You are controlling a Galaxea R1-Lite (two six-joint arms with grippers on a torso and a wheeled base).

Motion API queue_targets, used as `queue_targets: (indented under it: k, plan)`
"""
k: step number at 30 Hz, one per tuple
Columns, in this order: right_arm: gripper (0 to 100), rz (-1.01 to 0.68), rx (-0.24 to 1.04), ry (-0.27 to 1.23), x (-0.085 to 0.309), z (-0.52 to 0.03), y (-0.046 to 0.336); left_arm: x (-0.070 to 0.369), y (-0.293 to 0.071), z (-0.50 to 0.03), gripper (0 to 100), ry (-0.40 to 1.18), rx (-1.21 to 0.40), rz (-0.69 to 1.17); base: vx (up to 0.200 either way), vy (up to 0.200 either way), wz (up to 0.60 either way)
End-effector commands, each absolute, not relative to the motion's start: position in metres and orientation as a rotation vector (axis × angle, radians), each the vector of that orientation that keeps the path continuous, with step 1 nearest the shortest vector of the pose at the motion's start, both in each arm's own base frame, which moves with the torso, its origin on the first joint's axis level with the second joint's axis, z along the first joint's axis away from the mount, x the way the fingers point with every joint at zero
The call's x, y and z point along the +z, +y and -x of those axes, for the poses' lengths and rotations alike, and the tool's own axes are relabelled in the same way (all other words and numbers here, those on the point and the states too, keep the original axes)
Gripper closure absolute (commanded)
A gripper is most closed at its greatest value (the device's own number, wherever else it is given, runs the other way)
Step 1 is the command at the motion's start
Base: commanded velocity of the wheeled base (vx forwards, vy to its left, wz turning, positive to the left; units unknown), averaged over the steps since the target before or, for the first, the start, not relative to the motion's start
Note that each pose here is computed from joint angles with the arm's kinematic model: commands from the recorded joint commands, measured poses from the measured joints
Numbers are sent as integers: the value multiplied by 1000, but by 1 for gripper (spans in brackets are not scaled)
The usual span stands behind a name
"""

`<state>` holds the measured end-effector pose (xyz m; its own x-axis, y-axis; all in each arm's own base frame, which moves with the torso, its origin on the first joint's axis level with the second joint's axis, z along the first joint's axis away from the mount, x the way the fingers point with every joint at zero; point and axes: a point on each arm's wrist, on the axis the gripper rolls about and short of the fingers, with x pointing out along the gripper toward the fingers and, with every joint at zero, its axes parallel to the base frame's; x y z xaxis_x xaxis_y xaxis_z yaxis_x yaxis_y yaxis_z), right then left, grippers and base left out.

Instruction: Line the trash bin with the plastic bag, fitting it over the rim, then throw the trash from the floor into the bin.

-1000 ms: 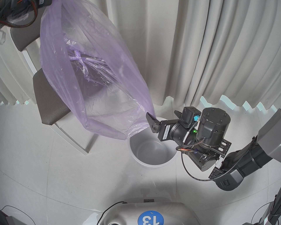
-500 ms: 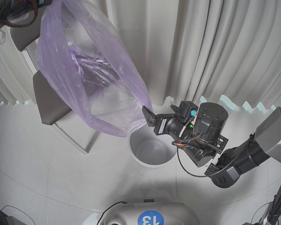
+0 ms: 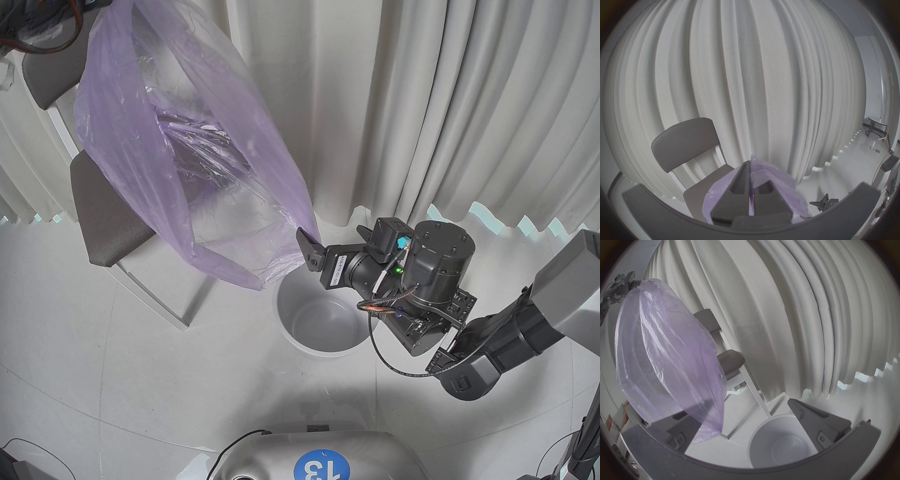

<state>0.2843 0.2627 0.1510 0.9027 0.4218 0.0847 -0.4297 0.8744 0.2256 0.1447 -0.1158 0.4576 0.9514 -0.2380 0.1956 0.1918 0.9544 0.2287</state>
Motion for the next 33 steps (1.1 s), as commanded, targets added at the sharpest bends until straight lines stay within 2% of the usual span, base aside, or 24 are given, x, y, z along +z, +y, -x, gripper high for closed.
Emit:
queue_targets:
  k: [1,30,31,33]
  plan:
    - [0,-239,444,-26,145,-288,266,457,-117,-147,100,-219,-220,-213,0,0,0]
    - [0,-257,450,-53,146,-292,269,456,-118,-147,100,-218,-220,-216,0,0,0]
    - [100,-257,452,-54,146,-291,270,456,-118,-147,100,-218,-222,-216,0,0,0]
    - [100,-257,450,-53,146,-292,269,456,-118,-147,100,-218,-222,-216,0,0,0]
